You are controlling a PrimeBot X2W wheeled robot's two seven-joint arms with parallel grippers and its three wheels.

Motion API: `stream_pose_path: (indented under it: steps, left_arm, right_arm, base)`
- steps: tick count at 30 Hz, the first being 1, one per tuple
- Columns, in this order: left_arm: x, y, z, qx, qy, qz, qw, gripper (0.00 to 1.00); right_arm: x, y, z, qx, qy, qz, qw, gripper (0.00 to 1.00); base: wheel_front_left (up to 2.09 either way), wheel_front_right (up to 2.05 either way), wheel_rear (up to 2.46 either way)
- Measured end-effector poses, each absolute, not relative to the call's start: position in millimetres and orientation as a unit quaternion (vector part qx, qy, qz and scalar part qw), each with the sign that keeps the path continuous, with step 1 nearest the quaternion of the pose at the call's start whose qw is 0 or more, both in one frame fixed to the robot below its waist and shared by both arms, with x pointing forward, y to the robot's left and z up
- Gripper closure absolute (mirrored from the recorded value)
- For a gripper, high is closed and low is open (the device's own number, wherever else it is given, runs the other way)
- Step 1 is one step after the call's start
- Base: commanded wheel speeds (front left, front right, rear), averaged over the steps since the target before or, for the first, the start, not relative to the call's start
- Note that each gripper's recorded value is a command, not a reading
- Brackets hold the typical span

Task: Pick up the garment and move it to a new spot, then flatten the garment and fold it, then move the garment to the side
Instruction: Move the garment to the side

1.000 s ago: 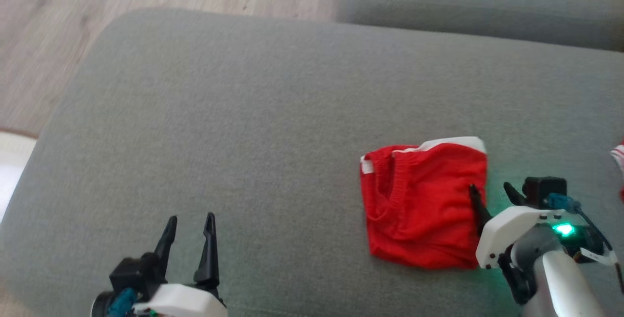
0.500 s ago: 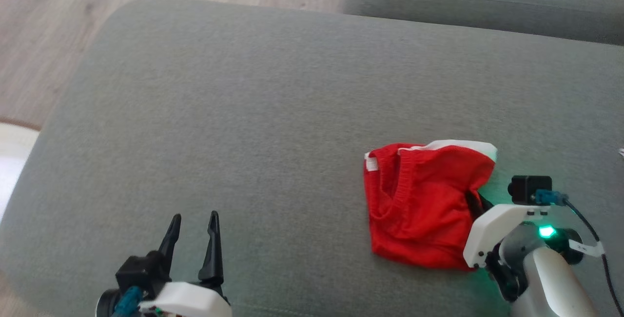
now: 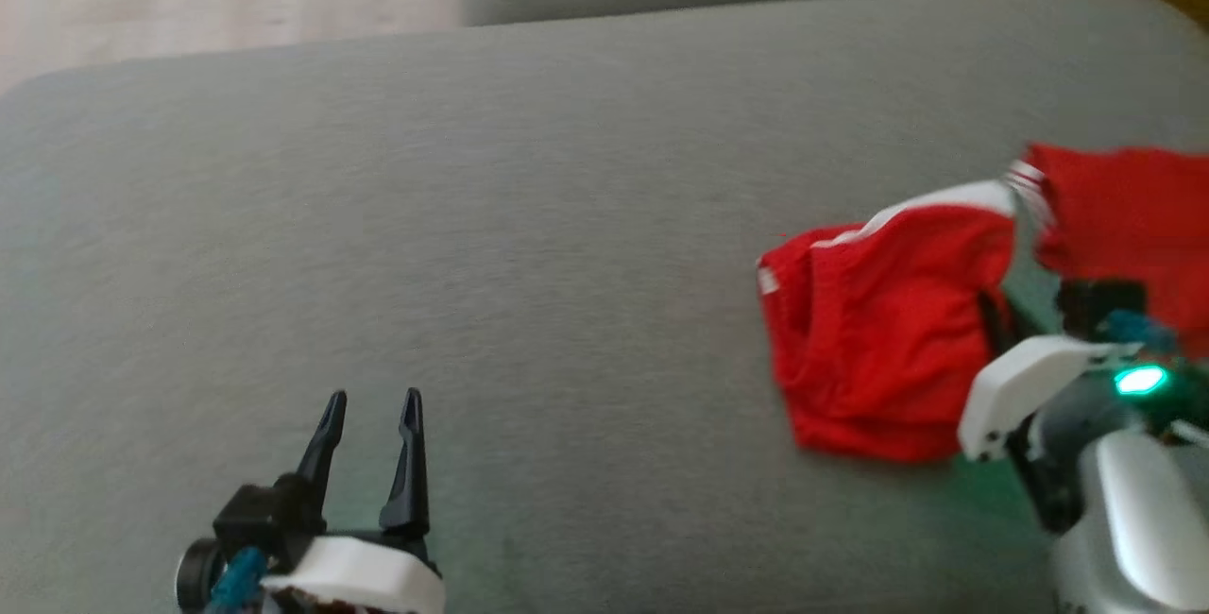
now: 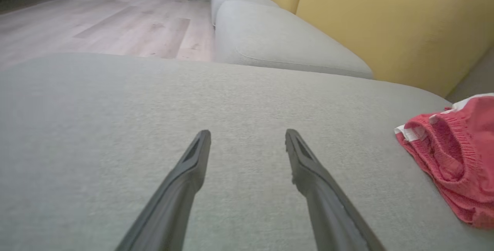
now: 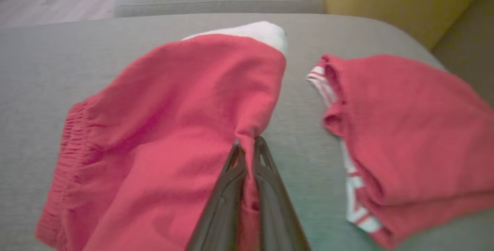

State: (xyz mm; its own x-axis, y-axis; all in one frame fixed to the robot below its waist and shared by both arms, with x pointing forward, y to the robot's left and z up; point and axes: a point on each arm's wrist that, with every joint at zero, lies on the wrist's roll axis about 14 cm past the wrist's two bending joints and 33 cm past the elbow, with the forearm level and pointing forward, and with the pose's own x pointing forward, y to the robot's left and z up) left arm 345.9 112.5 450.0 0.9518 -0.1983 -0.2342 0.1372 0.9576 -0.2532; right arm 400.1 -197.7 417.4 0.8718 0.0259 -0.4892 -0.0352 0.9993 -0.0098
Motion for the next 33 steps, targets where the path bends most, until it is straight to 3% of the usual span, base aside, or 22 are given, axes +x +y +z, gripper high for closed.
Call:
stream_pose_path:
  steps: [8, 12, 33]
  left_arm:
    - [386.4, 35.0, 455.3, -0.101, 0.128, -0.214, 0.963, 0.00]
    - [391.3, 16.2, 447.6, -0.100, 0.141, -0.242, 0.955, 0.00]
    - [388.4, 68.7, 444.0, -0.094, 0.145, -0.164, 0.971, 0.00]
  right_arm:
    - [363.2, -285.2, 436.7, -0.019, 0.242, -0.098, 0.965, 1.00]
    - [352.9, -299.7, 431.7, -0.016, 0.252, -0.122, 0.960, 1.00]
    - [448.7, -324.4, 466.4, -0.075, 0.215, -0.108, 0.968, 1.00]
  base:
    - [0.00, 0.00, 0.00]
    - [0.00, 0.00, 0.00]
    - [0.00, 0.00, 0.00]
